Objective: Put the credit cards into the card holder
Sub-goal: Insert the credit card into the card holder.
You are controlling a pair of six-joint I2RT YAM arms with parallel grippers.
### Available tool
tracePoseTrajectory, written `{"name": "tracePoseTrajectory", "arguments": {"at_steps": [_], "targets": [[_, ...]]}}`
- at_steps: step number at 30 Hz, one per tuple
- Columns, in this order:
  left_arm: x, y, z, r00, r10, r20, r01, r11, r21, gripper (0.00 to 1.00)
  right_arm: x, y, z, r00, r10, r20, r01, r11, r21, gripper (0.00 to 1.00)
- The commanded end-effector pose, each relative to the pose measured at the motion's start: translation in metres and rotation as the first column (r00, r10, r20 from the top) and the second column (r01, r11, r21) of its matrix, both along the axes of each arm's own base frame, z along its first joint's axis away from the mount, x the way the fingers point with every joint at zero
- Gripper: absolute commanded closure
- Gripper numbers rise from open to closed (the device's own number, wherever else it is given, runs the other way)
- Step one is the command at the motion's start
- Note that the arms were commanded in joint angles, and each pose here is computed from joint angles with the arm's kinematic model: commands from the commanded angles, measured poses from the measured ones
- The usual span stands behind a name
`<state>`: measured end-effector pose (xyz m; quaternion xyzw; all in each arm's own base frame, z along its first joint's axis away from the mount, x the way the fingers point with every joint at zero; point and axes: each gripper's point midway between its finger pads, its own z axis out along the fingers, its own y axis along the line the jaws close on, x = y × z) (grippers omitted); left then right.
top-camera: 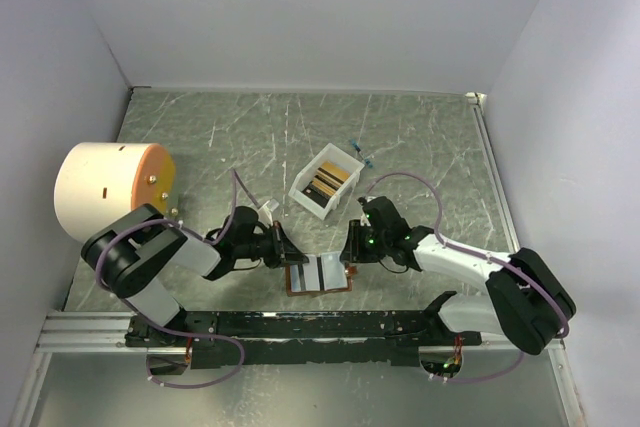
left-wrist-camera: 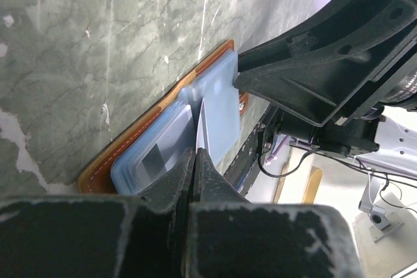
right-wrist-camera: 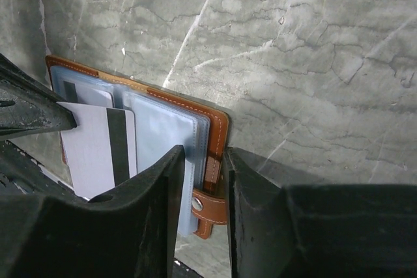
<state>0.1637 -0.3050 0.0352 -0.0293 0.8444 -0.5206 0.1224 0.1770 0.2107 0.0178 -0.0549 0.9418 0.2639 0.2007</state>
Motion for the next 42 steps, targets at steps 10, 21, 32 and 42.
{"name": "tracePoseTrajectory", "arguments": {"at_steps": [10, 21, 32, 42], "targets": [[0.015, 0.010, 0.001, 0.996, 0.051, 0.076, -0.062, 0.988, 0.142, 0.93, -0.003, -0.007, 0.000, 1.000, -0.006, 0.019, 0.006, 1.000, -0.022, 0.71], [0.005, 0.000, -0.007, 1.000, 0.007, 0.025, -0.010, 0.990, 0.140, 0.93, -0.003, -0.007, 0.002, 1.000, -0.009, 0.021, 0.010, 1.000, -0.019, 0.71], [0.001, -0.004, -0.012, 1.000, -0.016, 0.009, 0.015, 0.990, 0.140, 0.93, -0.001, -0.006, 0.003, 1.000, -0.014, 0.025, 0.014, 1.000, -0.020, 0.71], [-0.004, -0.002, -0.014, 0.999, -0.023, -0.026, 0.026, 0.987, 0.159, 0.93, -0.002, -0.008, 0.002, 1.000, -0.014, 0.025, 0.014, 1.000, -0.025, 0.71]]}}
